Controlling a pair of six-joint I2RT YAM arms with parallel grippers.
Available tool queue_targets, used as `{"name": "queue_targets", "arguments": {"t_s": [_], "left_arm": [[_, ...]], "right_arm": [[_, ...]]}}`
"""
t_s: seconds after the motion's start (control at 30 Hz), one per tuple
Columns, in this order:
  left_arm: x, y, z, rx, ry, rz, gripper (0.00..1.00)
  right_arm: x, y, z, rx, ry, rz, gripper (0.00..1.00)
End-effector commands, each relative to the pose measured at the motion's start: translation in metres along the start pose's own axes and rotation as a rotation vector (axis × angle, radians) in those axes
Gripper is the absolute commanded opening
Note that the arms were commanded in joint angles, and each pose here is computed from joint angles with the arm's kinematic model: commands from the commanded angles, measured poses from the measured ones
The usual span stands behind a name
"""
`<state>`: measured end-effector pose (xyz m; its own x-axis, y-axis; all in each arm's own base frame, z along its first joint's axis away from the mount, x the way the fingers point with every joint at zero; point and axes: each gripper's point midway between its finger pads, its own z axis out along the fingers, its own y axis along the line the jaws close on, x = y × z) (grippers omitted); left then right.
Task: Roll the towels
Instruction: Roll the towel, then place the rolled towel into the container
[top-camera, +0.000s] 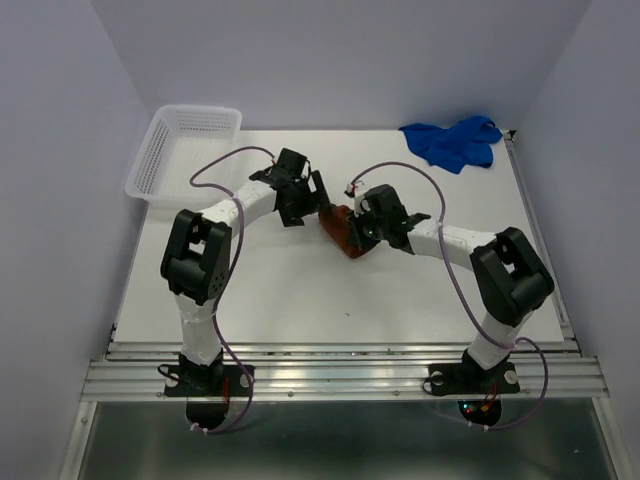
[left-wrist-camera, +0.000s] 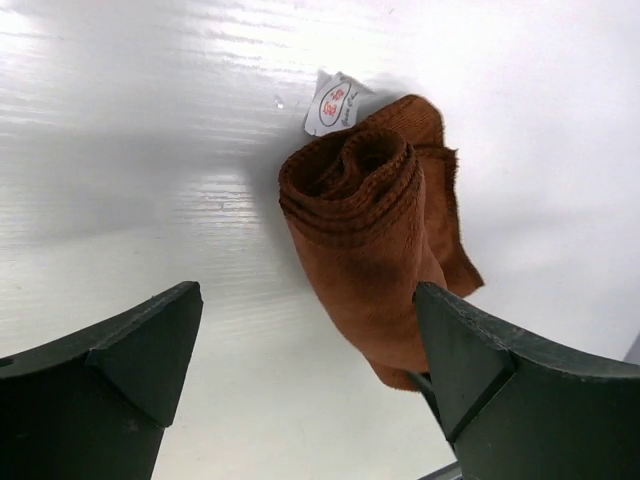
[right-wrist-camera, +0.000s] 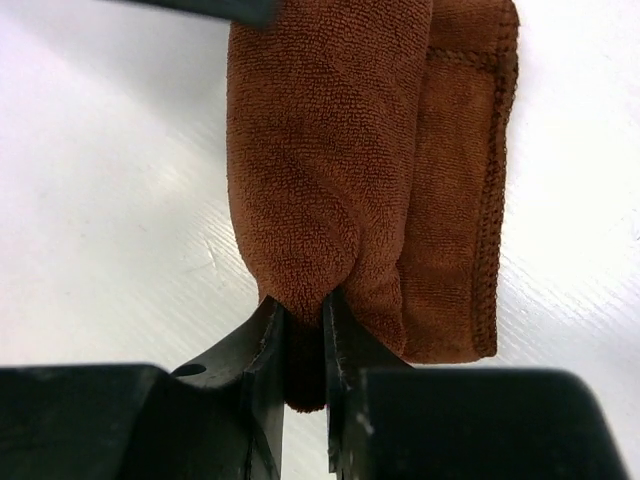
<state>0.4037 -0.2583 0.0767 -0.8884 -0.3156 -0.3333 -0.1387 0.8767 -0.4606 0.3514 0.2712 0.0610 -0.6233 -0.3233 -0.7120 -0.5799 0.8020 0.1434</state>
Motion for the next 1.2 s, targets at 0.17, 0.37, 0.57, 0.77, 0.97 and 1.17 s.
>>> {"name": "queue_targets", "arguments": {"t_s": [0.17,0.37,0.57,0.77,0.97,1.17], "left_arm": [[-0.034,-0.038,-0.043,0.241,-0.135,0.028,0.99],[-0.024,-0.055,-0.042,0.333,-0.119,0.104,0.99],[-0.006,-0.069,-0.022,0.392,-0.043,0.125,0.99],[0.01,-0.076,0.001,0.42,0.036,0.127,0.99],[0.024,-0.074,0.016,0.411,0.084,0.142,0.99],[0.033,-0.07,0.032,0.392,0.105,0.129,0.99]], "right_arm": [[-0.009,0.013,-0.012,-0.435,0.08,0.393,0.06],[-0.014,-0.016,-0.014,-0.495,0.094,0.591,0.06],[0.004,-0.038,-0.002,-0.522,0.136,0.68,0.07],[0.016,-0.045,0.007,-0.497,0.162,0.716,0.07],[0.019,-0.051,0.015,-0.485,0.178,0.762,0.07],[0.023,-0.058,0.021,-0.496,0.2,0.825,0.08]]}}
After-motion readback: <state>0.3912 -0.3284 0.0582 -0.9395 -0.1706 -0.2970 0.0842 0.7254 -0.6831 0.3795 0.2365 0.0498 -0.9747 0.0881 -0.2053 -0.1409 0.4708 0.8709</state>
